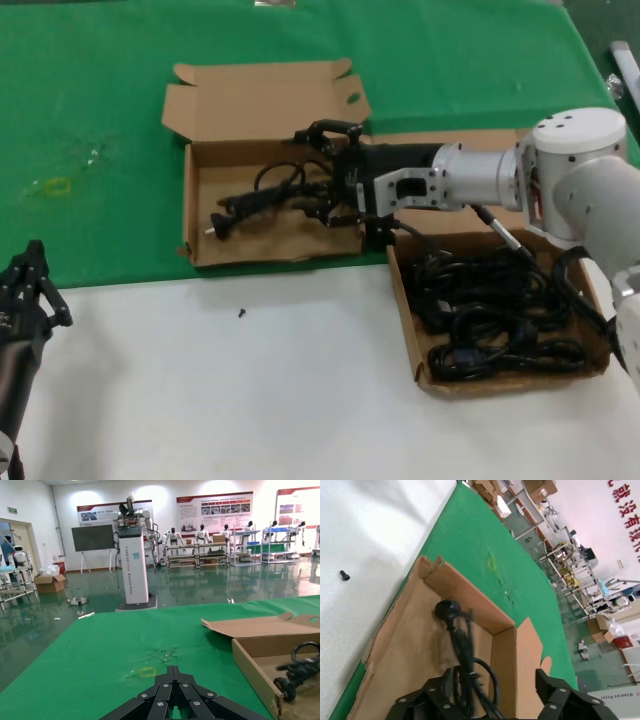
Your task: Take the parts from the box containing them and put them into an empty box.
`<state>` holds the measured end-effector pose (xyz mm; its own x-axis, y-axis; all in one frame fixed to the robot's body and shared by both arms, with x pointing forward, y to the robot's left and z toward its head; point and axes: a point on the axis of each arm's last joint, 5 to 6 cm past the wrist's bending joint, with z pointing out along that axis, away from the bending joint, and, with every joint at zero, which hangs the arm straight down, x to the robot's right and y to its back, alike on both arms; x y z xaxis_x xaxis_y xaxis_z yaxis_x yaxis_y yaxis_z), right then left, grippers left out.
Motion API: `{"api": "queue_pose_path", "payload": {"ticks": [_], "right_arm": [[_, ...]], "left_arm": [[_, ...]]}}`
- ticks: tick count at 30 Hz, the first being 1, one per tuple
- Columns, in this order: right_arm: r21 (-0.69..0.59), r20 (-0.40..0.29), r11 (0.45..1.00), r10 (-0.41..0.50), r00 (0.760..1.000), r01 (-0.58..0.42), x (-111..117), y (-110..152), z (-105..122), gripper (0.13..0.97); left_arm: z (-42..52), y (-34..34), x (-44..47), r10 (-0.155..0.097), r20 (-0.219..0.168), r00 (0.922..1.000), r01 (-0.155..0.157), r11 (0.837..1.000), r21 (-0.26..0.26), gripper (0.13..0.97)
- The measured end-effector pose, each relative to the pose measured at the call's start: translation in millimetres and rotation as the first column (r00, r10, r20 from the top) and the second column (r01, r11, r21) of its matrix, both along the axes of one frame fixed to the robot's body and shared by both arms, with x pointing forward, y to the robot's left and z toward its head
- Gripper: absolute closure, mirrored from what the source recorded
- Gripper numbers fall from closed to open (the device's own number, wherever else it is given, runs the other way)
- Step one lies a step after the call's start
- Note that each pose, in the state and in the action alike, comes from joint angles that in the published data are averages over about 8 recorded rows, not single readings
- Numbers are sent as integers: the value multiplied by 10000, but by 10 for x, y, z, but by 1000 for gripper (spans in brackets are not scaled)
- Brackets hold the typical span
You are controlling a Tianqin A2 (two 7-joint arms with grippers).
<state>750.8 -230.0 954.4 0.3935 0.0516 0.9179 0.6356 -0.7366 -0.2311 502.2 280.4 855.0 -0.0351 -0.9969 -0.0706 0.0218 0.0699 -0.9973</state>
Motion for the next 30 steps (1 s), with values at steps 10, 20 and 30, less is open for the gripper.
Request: {"api": "queue_pose_path", "payload": {"ticks": [10, 20, 30], "right_arm": [[233, 214, 9995, 211, 9995, -216, -104, -127, 146, 431], [218, 479, 9992, 311, 9984, -322, -215, -198, 237, 245], [912, 206, 9955, -266, 9994, 246, -295, -184, 93, 144]], "left_arm": [[0, 0, 0, 0, 0, 10000, 0, 10000, 0, 955], [0, 0, 0, 0, 0, 10000, 0, 10000, 0, 947], [0, 0, 0, 0, 0, 10000, 0, 10000, 0, 918]]}}
